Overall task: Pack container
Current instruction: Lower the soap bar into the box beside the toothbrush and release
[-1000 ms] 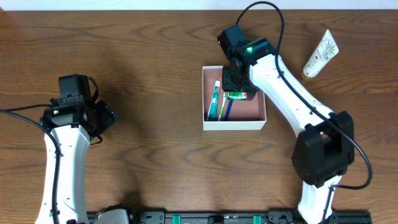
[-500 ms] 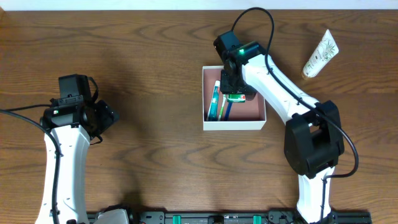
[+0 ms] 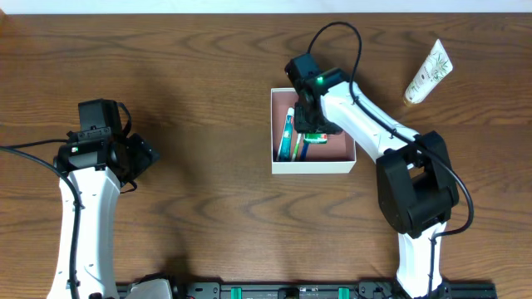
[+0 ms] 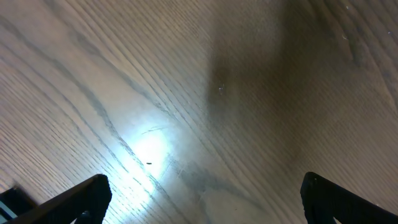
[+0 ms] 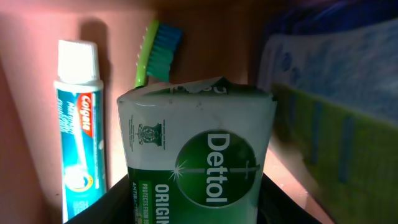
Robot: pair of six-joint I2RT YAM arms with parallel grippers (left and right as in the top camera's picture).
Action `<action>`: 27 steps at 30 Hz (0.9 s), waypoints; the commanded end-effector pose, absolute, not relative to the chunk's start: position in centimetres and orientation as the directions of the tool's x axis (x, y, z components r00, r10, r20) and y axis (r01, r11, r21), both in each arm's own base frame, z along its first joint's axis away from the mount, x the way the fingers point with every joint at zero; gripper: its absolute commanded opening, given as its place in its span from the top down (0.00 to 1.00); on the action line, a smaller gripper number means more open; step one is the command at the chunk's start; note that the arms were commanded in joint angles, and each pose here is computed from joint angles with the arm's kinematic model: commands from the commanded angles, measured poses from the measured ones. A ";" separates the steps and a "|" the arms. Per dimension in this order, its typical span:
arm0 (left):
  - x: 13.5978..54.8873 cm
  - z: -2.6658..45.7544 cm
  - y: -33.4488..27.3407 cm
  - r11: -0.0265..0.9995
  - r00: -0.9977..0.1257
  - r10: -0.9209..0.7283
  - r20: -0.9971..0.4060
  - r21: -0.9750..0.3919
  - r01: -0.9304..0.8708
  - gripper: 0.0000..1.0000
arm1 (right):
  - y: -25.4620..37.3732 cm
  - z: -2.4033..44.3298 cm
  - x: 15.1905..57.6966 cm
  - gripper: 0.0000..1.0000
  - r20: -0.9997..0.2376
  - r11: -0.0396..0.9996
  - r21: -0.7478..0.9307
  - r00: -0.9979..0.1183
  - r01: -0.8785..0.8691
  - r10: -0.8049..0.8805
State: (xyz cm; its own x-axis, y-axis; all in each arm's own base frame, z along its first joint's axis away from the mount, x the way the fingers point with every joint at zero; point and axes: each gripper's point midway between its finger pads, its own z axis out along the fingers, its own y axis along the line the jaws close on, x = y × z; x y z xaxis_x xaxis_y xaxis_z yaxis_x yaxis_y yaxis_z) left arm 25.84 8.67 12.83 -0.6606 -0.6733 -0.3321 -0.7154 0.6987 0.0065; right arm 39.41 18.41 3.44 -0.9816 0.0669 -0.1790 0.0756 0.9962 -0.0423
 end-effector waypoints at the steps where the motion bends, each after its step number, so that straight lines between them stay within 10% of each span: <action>1: 25.7 12.7 8.9 0.685 -0.650 -0.685 -0.329 0.010 -0.728 0.02 | 17.9 2.7 39.3 0.79 -0.183 0.994 -0.073 -0.981 0.087 0.072; 27: 25.7 12.7 8.9 0.685 -0.649 -0.685 -0.329 0.010 -0.728 0.02 | 18.4 2.7 40.2 0.61 -0.222 0.995 -0.047 -0.972 0.087 0.074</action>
State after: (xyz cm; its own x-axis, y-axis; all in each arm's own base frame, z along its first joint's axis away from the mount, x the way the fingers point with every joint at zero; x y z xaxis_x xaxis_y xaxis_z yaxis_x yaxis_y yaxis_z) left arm 25.84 8.67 12.83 -0.6606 -0.6733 -0.3321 -0.7154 0.6987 0.0065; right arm 40.20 18.84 3.12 -0.9742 0.0704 -0.2144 0.0765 0.9969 -0.0200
